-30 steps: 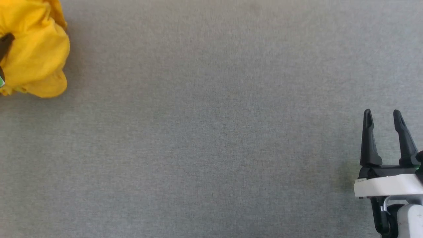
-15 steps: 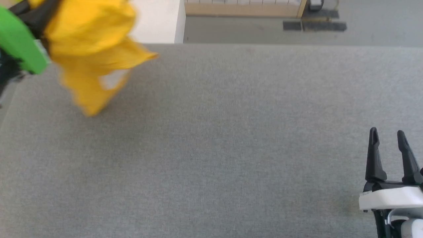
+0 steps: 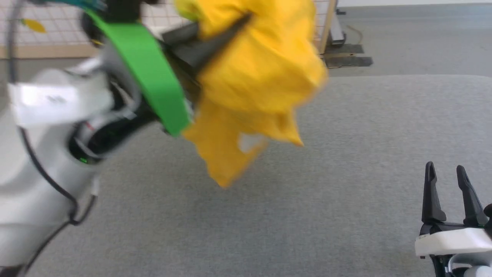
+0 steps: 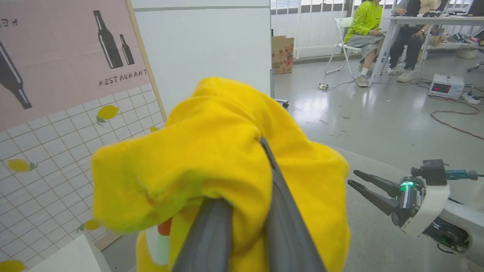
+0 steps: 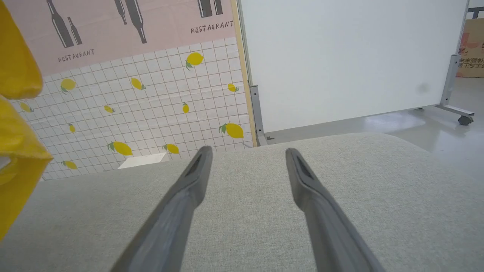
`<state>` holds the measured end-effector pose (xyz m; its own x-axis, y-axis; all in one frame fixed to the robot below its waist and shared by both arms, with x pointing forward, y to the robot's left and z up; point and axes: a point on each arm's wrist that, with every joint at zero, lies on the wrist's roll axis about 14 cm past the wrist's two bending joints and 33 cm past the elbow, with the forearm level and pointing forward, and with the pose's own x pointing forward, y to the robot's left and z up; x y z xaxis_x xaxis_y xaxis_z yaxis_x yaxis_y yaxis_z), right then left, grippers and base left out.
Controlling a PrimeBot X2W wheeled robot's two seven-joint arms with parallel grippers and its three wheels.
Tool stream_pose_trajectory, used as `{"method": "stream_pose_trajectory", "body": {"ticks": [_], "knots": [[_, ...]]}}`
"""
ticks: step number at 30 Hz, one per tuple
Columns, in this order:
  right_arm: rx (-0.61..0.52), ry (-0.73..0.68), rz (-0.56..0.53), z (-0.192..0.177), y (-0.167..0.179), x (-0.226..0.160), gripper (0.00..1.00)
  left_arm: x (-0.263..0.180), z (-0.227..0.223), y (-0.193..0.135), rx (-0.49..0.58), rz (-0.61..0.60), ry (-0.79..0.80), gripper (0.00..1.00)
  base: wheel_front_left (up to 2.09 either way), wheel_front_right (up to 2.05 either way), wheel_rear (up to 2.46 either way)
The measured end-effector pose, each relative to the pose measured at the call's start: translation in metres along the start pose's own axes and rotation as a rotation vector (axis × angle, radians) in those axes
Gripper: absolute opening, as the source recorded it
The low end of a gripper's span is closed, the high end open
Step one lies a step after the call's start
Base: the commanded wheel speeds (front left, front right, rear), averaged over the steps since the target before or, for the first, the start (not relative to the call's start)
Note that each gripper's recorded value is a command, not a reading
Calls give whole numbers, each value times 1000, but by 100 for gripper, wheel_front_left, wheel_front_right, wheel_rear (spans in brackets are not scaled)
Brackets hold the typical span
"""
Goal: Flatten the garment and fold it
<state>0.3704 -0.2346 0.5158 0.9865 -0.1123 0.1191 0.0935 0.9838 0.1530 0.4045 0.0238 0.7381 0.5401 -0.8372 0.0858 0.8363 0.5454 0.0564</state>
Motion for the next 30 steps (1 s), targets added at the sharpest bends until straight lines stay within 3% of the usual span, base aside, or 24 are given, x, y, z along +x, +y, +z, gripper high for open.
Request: {"method": "stream_pose_trajectory", "body": {"ticks": [5, 10, 13, 21, 26, 27, 28, 29, 30], "knots": [[-6, -8, -40, 4, -14, -10, 100, 20, -12, -39, -29, -115, -8, 0, 0, 0, 0], [-5, -4, -72, 4, -24, -15, 100, 37, -62, -56, -173, -140, 22, 0, 0, 0, 0], [-1, 9, -79, 0, -26, -15, 100, 41, -115, -55, -260, -100, 98, 0, 0, 0, 0], [-2, 39, -92, -10, -29, -14, 100, 16, -271, -38, -322, 79, 420, 0, 0, 0, 0], [-6, 48, -96, -13, -30, -11, 100, -2, -324, -27, -346, 155, 553, 0, 0, 0, 0], [-8, 52, -99, -14, -31, -11, 100, -1, -328, -26, -360, 168, 552, 36, 0, 0, 0], [-8, 54, -101, -15, -32, -11, 100, 1, -329, -26, -374, 178, 544, 48, 0, 0, 0], [-9, 55, -103, -16, -32, -10, 100, 2, -329, -26, -379, 181, 537, 100, 0, 0, 0], [-9, 55, -104, -16, -33, -10, 100, 4, -328, -26, -390, 187, 523, 100, 0, 0, 0]]}}
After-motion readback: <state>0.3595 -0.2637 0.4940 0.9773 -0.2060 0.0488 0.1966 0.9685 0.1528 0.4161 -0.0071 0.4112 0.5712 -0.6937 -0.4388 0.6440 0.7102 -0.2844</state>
